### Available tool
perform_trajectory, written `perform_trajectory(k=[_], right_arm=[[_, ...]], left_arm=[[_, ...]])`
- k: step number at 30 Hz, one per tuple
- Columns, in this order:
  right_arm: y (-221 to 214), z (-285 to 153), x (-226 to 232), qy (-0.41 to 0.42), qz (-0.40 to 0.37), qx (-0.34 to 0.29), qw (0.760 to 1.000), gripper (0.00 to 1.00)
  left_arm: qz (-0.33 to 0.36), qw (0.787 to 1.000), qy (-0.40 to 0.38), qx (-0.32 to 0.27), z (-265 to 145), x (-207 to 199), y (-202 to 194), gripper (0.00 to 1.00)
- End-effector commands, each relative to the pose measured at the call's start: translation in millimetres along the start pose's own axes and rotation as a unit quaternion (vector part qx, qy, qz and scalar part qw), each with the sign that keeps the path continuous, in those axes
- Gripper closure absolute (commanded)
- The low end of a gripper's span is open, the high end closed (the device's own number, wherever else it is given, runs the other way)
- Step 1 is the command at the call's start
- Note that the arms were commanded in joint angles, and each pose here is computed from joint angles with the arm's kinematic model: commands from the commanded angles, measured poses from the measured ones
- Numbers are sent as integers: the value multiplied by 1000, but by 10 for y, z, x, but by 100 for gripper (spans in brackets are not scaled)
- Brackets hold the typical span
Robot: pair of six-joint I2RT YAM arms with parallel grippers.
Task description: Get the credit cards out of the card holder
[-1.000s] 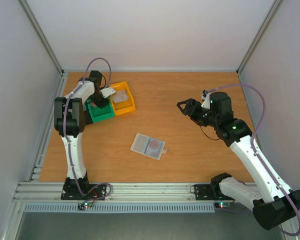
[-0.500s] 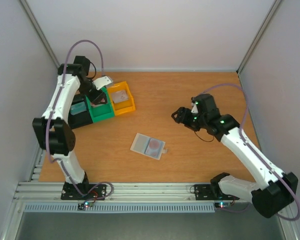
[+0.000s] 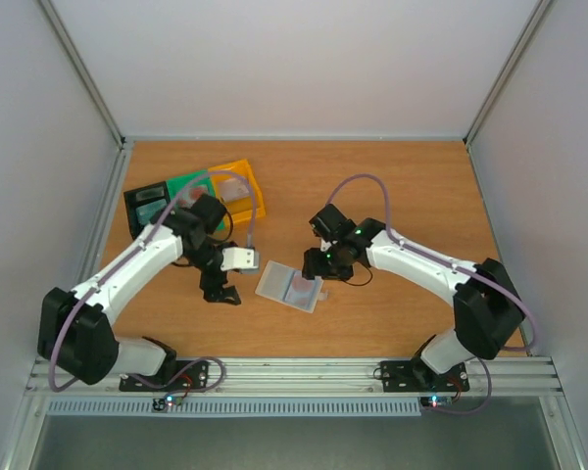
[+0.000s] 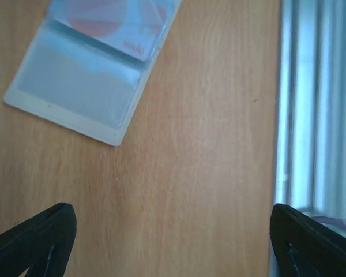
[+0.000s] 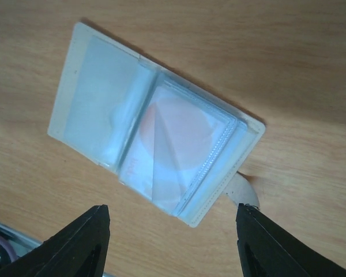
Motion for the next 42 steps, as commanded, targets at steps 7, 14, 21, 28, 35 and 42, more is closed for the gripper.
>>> perform_trajectory(k=[7, 14, 21, 28, 35, 42], right_arm=[[-83, 449, -34, -32, 41, 67, 996, 42], [-23, 696, -73, -26, 67, 88, 994, 47], [22, 746, -173, -6, 66, 82, 994, 48], [101, 716, -138, -5, 46, 71, 996, 57], [120, 723, -49, 47, 44, 62, 996, 63], [171, 554, -128, -26, 47, 47, 997, 64]], left_arm=[[157, 981, 113, -28, 855, 665, -19, 12], [243, 963, 116, -3, 1322, 736, -357, 26], [296, 952, 81, 0, 1457, 587, -375, 44], [351, 934, 59, 17, 1605, 284, -353, 55], [372, 926, 65, 16, 1715, 225, -379, 70], [371, 926, 67, 3, 1646, 206, -294, 69]])
Point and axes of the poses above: each gripper's point midway between its finger pads, its own z axis out along the fingers, its own x axis along the line the jaws close on, y = z × x, the point moved 8 cm from there along -z, back along the fingers, and after that the axes turned 11 degrees about -z, right-handed, at the moved point
